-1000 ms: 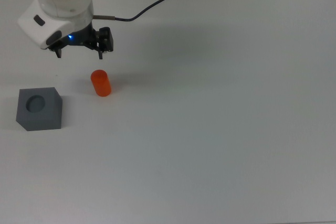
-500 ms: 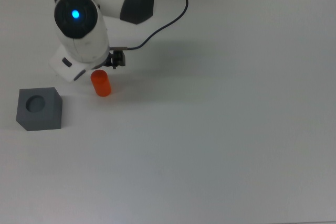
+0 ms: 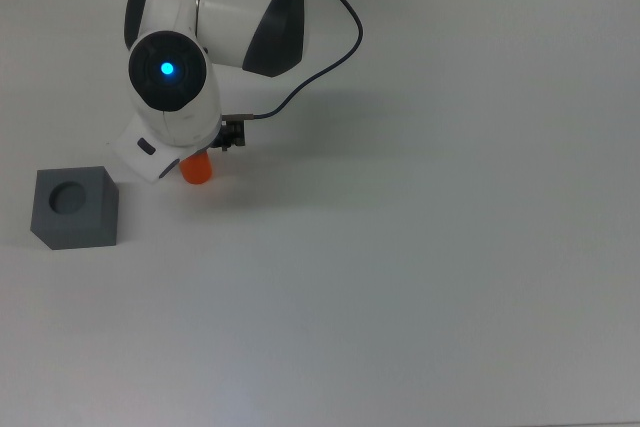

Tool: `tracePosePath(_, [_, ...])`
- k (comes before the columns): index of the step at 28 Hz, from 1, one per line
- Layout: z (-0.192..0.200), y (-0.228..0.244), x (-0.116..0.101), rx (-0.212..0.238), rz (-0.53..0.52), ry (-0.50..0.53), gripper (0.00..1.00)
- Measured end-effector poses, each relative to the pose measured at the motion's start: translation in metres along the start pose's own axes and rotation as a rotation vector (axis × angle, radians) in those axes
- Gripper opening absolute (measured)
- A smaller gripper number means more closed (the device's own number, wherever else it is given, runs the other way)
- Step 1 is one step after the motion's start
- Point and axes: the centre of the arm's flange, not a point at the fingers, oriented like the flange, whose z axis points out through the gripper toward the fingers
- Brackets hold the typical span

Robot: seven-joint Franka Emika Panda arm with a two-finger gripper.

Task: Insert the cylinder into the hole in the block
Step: 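Lower the gripper onto the orange cylinder and close to grasp it, then lift the orange cylinder and carry it above the grey block's hole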

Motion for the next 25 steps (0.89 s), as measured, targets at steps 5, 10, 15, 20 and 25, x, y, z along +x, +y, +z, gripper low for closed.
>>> tracePosePath(5, [-0.004, 0.000, 0.001, -0.001, 0.000, 0.008, 0.68])
tracePosePath(10, [-0.017, 0.002, 0.002, -0.001, 0.003, 0.035, 0.51])
tracePosePath(15, [-0.044, 0.014, 0.000, 0.036, 0.033, 0.096, 0.51])
tracePosePath(20, [-0.078, 0.052, -0.014, 0.069, 0.098, 0.170, 0.51])
tracePosePath(25, [-0.101, 0.108, -0.039, 0.099, 0.192, 0.226, 0.51])
